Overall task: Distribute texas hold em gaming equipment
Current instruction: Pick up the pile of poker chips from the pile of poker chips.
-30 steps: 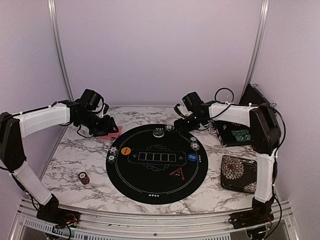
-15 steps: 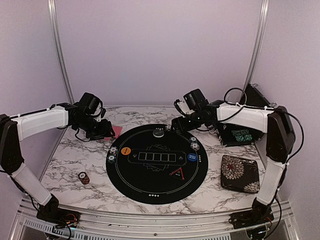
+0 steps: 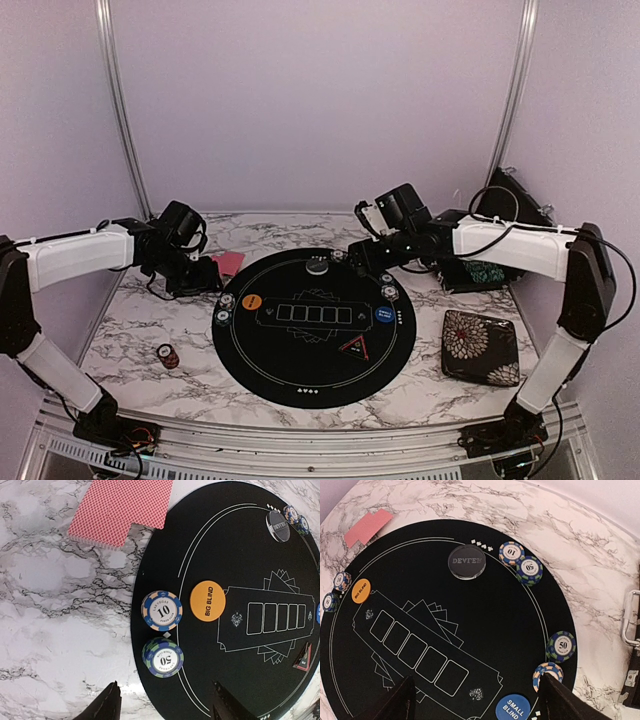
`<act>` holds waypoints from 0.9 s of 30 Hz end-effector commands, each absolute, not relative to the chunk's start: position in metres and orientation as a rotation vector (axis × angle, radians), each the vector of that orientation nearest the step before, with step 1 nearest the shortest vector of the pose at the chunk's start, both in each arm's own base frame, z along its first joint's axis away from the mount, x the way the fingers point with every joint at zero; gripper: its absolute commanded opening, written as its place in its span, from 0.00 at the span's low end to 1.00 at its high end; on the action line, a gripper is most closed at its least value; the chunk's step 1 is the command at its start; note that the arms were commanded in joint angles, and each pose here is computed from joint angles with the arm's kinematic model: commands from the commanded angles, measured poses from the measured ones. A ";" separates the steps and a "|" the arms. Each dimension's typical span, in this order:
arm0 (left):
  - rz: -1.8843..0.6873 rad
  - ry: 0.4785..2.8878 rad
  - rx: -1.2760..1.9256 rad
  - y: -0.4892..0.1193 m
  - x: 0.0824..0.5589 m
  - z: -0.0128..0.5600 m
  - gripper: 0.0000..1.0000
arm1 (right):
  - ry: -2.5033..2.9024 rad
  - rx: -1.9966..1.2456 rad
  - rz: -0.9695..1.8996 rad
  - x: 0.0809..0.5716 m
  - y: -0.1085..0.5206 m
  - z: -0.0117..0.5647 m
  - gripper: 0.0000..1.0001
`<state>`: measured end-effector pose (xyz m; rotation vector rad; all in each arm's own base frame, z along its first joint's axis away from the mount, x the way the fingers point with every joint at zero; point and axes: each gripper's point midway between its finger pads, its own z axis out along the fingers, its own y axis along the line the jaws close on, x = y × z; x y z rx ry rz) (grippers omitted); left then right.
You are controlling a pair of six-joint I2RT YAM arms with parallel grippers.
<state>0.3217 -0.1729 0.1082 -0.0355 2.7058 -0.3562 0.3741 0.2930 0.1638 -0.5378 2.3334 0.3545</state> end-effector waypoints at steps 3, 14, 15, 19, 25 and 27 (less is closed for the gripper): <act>-0.232 2.721 -0.139 -0.146 0.293 0.116 0.62 | 2.248 -0.482 0.394 0.372 0.291 0.188 0.82; -0.085 2.765 -0.323 -0.097 0.233 0.112 0.62 | 2.123 -0.407 0.444 0.372 0.285 0.217 0.85; -0.088 2.771 -0.337 -0.095 0.228 0.109 0.62 | 2.115 -0.406 0.452 0.372 0.286 0.219 0.85; -0.079 2.799 -0.392 -0.087 0.211 0.095 0.62 | 2.085 -0.421 0.465 0.372 0.288 0.227 0.85; -0.063 2.820 -0.428 -0.084 0.203 0.086 0.62 | 2.042 -0.462 0.470 0.371 0.291 0.238 0.87; -0.055 2.825 -0.439 -0.082 0.200 0.083 0.62 | 2.039 -0.480 0.470 0.371 0.292 0.239 0.87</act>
